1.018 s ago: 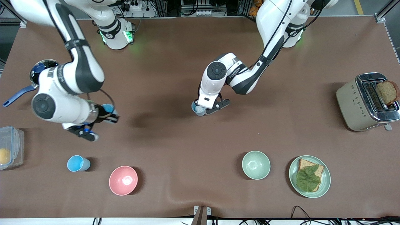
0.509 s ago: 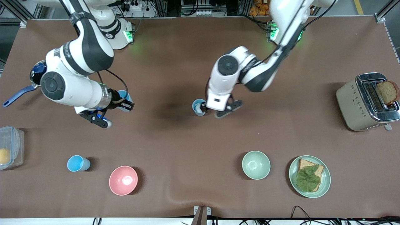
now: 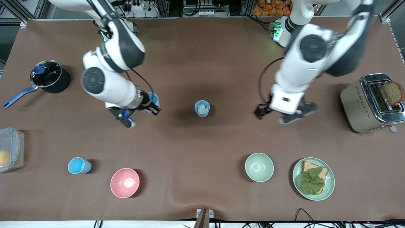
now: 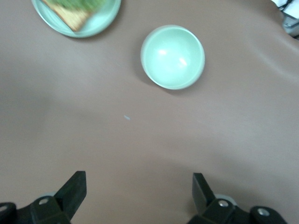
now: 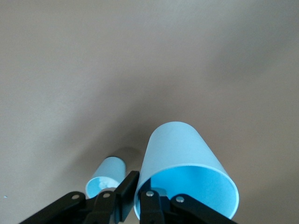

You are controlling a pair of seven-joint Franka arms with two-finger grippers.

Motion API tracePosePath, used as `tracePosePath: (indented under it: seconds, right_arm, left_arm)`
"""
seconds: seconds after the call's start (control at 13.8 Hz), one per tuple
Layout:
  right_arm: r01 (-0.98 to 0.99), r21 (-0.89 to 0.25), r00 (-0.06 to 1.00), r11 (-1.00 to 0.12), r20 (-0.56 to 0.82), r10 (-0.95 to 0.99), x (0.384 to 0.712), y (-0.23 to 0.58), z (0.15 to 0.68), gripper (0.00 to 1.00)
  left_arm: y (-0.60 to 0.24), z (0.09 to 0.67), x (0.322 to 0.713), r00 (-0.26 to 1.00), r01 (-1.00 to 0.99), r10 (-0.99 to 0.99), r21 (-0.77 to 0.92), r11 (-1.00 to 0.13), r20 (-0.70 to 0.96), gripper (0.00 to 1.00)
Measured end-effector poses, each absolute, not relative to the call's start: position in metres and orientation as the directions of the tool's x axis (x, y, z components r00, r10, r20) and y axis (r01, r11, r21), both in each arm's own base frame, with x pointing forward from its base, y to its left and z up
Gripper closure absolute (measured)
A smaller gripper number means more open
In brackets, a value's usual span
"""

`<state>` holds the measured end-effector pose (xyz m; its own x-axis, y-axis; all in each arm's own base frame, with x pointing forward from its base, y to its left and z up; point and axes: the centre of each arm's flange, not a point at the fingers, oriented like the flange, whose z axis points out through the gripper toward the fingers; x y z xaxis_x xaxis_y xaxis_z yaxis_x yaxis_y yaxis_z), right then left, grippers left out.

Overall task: Stack blue cups with both arms
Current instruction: 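Lower the right gripper's blue cup into the placed cup while the left gripper withdraws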

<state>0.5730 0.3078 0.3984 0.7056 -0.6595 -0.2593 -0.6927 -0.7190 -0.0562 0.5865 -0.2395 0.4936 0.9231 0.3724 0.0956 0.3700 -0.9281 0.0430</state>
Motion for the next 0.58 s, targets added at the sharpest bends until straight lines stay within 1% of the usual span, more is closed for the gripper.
tracePosePath:
  seconds: [0.15,0.29,0.44,0.58]
  right_arm:
    - [-0.753,-0.037,0.64,-0.657,-0.273,-0.718,0.575,0.343,0.383,0.91]
    - [-0.796,-0.011,0.582,-0.605,-0.288,-0.761,0.576,0.381,0.367,0.91]
    - [-0.83,0.015,0.529,-0.557,-0.294,-0.796,0.574,0.418,0.349,0.91]
    - [-0.849,0.019,0.5,-0.529,-0.299,-0.813,0.57,0.447,0.337,0.91]
  left_arm:
    - [-0.182,0.524,0.594,0.941,0.313,0.314,0.028,-0.949,0.129,0.0]
    - [-0.134,0.556,0.593,0.952,0.256,0.255,0.013,-0.967,0.171,0.0]
    - [-0.111,0.582,0.582,0.955,0.239,0.236,0.002,-0.971,0.182,0.0]
    - [-0.105,0.6,0.57,0.959,0.238,0.232,-0.016,-0.971,0.164,0.0]
